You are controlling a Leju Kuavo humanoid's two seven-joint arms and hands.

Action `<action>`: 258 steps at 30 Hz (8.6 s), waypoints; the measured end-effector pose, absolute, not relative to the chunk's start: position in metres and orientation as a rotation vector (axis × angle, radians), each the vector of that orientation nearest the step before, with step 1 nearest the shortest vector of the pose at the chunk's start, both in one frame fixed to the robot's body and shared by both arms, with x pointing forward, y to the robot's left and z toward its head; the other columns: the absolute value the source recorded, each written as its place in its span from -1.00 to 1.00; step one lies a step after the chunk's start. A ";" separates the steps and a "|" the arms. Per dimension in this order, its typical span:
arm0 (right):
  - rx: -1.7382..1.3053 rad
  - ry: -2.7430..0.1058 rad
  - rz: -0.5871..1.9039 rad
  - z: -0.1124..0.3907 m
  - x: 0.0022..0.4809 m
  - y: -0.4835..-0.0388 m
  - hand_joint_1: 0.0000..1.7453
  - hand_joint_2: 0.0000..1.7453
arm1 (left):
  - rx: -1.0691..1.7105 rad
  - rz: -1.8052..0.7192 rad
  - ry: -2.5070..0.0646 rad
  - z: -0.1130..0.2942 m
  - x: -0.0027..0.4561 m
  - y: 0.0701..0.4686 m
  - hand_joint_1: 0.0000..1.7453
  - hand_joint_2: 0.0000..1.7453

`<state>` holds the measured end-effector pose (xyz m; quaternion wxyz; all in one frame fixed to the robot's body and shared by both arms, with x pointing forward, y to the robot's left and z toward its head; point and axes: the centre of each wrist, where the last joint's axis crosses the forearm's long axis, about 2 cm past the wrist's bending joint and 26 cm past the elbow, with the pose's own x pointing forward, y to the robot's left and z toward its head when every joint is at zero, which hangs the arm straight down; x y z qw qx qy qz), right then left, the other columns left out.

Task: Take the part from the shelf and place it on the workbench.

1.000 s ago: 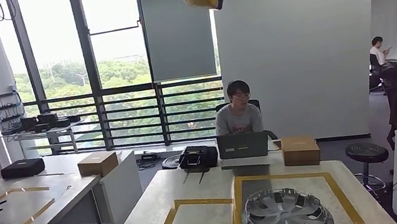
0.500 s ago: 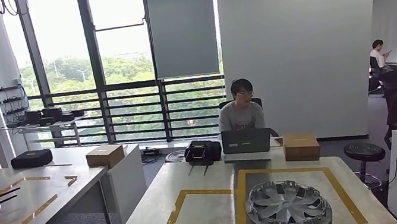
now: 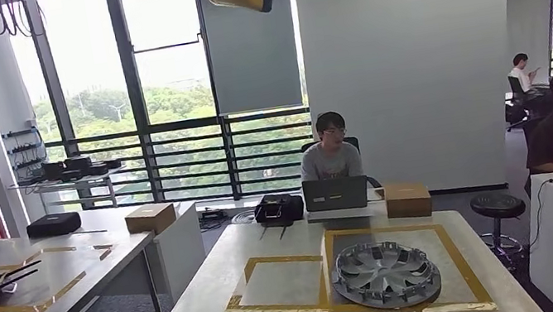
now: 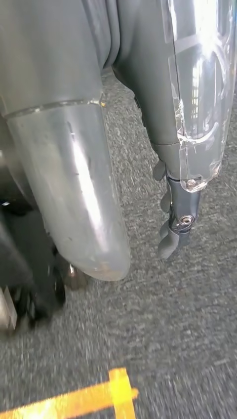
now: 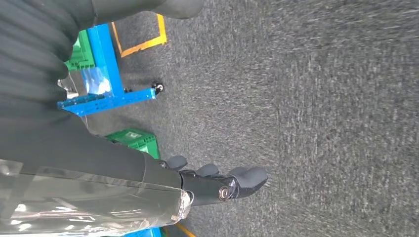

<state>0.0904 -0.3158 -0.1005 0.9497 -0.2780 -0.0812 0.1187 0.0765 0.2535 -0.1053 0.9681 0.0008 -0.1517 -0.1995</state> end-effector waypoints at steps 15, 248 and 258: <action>-0.575 -0.170 0.206 -0.101 0.087 -0.315 -1.00 -1.00 | -0.002 -0.386 -0.314 -0.105 0.076 0.254 -1.00 -1.00; -0.576 -0.085 -0.190 -0.097 0.084 -0.372 -1.00 -1.00 | 0.068 -0.917 -0.176 -0.105 0.075 0.246 -1.00 -1.00; -0.585 -0.087 -0.132 -0.098 0.085 -0.368 -1.00 -1.00 | 0.057 -0.859 -0.156 -0.105 0.074 0.244 -1.00 1.00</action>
